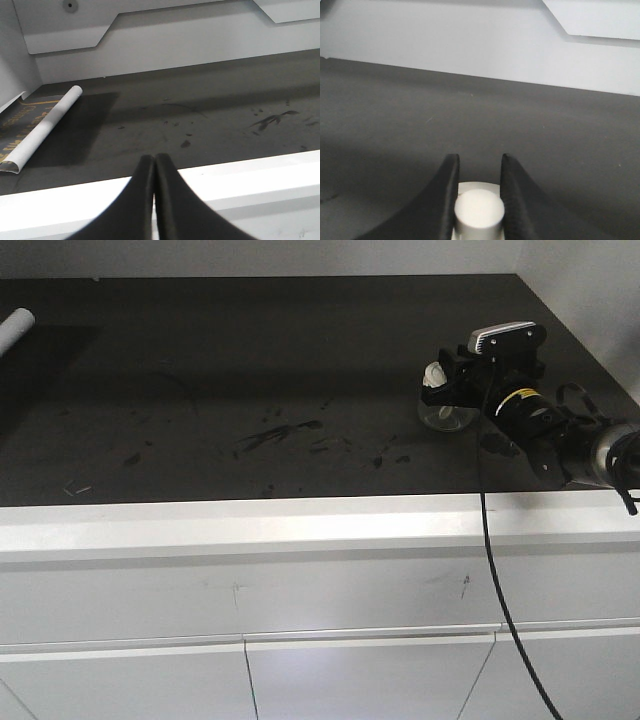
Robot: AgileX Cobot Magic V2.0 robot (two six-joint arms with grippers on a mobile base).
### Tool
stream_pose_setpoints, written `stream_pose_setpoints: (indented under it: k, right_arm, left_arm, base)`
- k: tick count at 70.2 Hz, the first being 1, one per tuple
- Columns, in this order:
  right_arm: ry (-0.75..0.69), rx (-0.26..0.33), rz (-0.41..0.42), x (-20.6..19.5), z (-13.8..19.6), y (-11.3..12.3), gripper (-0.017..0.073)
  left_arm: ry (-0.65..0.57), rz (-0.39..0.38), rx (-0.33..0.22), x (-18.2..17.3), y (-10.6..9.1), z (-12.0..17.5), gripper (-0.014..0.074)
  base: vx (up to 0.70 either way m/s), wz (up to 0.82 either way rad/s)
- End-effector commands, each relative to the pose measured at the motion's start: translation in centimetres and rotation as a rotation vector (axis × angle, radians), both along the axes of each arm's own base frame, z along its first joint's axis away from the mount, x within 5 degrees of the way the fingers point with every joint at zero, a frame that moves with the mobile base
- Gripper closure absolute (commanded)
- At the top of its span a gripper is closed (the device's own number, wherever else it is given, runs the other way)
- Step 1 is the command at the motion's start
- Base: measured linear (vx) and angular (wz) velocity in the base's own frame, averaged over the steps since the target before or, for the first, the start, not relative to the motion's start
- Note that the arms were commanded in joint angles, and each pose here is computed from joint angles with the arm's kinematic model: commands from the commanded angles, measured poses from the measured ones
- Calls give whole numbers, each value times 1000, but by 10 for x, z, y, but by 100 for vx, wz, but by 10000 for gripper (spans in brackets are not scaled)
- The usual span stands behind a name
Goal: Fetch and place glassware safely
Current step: 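Close the right gripper on the jar's white lid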
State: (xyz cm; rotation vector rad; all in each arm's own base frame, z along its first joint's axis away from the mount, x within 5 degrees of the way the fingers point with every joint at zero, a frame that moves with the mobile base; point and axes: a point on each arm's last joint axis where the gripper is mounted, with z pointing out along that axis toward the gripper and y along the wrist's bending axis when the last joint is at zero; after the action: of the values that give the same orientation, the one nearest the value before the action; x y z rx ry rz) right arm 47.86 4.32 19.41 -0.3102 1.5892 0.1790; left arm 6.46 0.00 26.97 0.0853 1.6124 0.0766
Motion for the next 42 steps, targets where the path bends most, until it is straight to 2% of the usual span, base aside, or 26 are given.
stream_pose_setpoints:
  k: [1,6,20,33,42]
  right_arm:
    - [-145,46,11,-7,54,0,567]
    - [-128,66,3,-10,63,-1,566]
    - [-127,69,2,-43,82,-2,563]
    - [-119,70,5,-94,97,-4,563]
    - [-130,50,23,-133,106,1,563]
  left_arm:
    - [-83,-9,-14,0,-1,14,601]
    - [-83,-9,-14,0,-1,14,601]
    - [-83,-9,-14,0,-1,14,601]
    - [-83,-9,-14,0,-1,14,601]
    - [-83,-9,-14,0,-1,14,601]
  base:
    - [0,0]
    - [0,0]
    - [0,0]
    - [0,0]
    - [0,0]
